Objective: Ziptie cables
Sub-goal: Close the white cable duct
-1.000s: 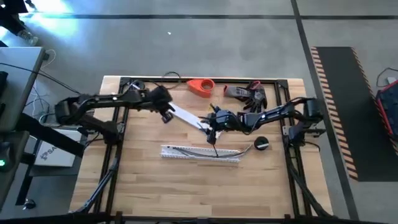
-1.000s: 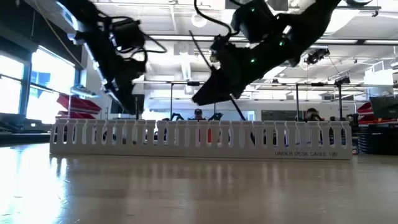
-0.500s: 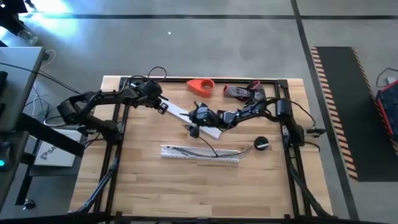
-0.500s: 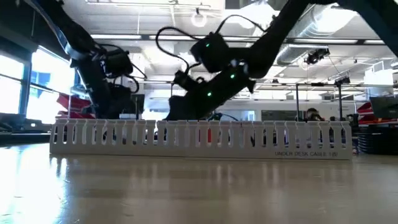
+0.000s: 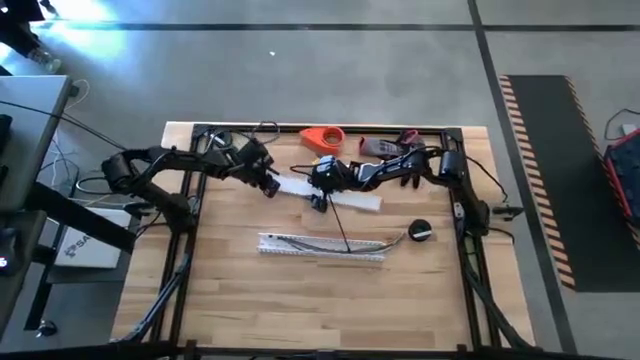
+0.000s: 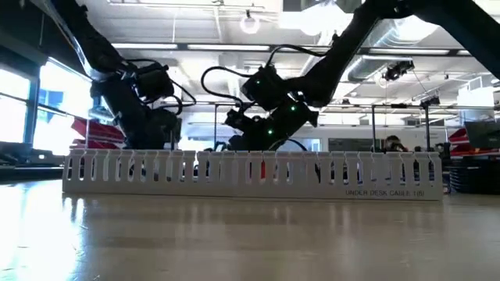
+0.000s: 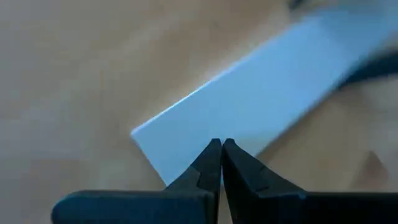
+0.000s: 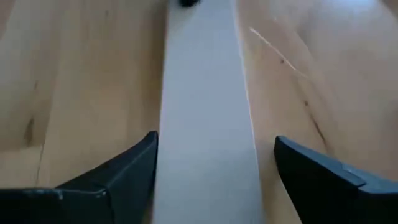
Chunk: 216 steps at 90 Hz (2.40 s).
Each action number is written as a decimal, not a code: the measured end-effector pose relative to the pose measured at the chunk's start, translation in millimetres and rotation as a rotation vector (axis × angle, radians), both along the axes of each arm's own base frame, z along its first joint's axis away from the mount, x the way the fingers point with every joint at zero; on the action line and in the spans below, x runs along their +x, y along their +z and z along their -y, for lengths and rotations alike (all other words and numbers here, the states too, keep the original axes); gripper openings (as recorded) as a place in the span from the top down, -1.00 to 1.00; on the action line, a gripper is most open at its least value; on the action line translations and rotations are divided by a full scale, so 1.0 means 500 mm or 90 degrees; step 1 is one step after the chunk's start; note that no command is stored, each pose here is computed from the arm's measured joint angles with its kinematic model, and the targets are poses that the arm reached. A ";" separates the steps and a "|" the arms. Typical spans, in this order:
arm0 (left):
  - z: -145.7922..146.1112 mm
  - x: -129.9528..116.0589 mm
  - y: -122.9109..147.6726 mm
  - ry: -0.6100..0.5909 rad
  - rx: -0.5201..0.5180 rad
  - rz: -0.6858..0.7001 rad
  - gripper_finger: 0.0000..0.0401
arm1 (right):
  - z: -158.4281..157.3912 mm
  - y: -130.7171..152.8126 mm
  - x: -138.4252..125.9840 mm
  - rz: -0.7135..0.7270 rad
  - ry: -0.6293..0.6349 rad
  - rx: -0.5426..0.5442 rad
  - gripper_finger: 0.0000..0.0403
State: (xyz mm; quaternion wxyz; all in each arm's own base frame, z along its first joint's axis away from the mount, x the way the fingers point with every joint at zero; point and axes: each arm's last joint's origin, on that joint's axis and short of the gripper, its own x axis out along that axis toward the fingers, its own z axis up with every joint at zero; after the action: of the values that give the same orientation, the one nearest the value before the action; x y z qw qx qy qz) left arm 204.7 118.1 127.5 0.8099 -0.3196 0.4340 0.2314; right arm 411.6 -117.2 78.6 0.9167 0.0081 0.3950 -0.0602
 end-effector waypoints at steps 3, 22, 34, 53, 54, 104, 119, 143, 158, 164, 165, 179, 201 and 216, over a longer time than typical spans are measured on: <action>0.008 0.000 0.004 -0.002 0.005 -0.005 1.00 | 0.002 -0.001 -0.002 -0.004 0.008 0.000 -0.43; 0.036 -0.018 0.060 0.031 0.113 -0.020 1.00 | 0.002 -0.005 -0.006 -0.020 0.047 -0.018 -0.12; 0.046 -0.032 0.101 0.037 0.163 0.019 1.00 | 0.001 -0.004 -0.006 -0.025 0.059 -0.041 0.06; 0.062 -0.052 0.155 0.034 0.213 0.098 1.00 | -0.007 0.004 -0.002 -0.009 0.057 -0.045 0.42; 0.063 -0.053 0.157 0.032 0.216 0.101 1.00 | -0.008 0.006 -0.001 -0.008 0.056 -0.045 0.45; 0.085 -0.062 0.187 0.007 0.246 0.152 1.00 | -0.007 0.158 -0.033 0.046 0.122 -0.037 0.29; 0.085 -0.062 0.187 -0.013 0.261 0.145 1.00 | 0.021 0.130 -0.073 0.068 0.191 -0.010 -0.03; 0.084 -0.060 0.185 -0.015 0.270 0.137 1.00 | 0.034 0.057 -0.114 0.174 0.135 -0.026 -0.22; 0.083 -0.059 0.186 -0.010 0.276 0.139 1.00 | 0.023 0.021 -0.118 0.146 0.148 -0.020 -0.26; 0.083 -0.060 0.186 -0.010 0.275 0.138 1.00 | 0.025 0.009 -0.119 0.138 0.137 -0.015 -0.29; 0.083 -0.059 0.186 -0.010 0.275 0.138 1.00 | 0.025 0.009 -0.118 0.138 0.136 -0.014 -0.30; 0.083 -0.059 0.186 -0.009 0.275 0.139 1.00 | 0.026 0.012 -0.118 0.139 0.133 -0.015 -0.46; 0.083 -0.059 0.186 -0.005 0.272 0.140 1.00 | 0.035 0.030 -0.121 0.151 0.081 0.003 -0.70; 0.083 -0.059 0.186 -0.005 0.272 0.140 1.00 | 0.041 0.002 -0.125 0.103 0.045 -0.021 -0.74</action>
State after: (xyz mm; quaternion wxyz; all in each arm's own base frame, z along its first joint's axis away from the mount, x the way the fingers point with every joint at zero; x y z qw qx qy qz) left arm 175.0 76.8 220.3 0.9025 -0.1624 0.2855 0.2786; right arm 349.1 -137.7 79.4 0.9472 -0.0160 0.3186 -0.0337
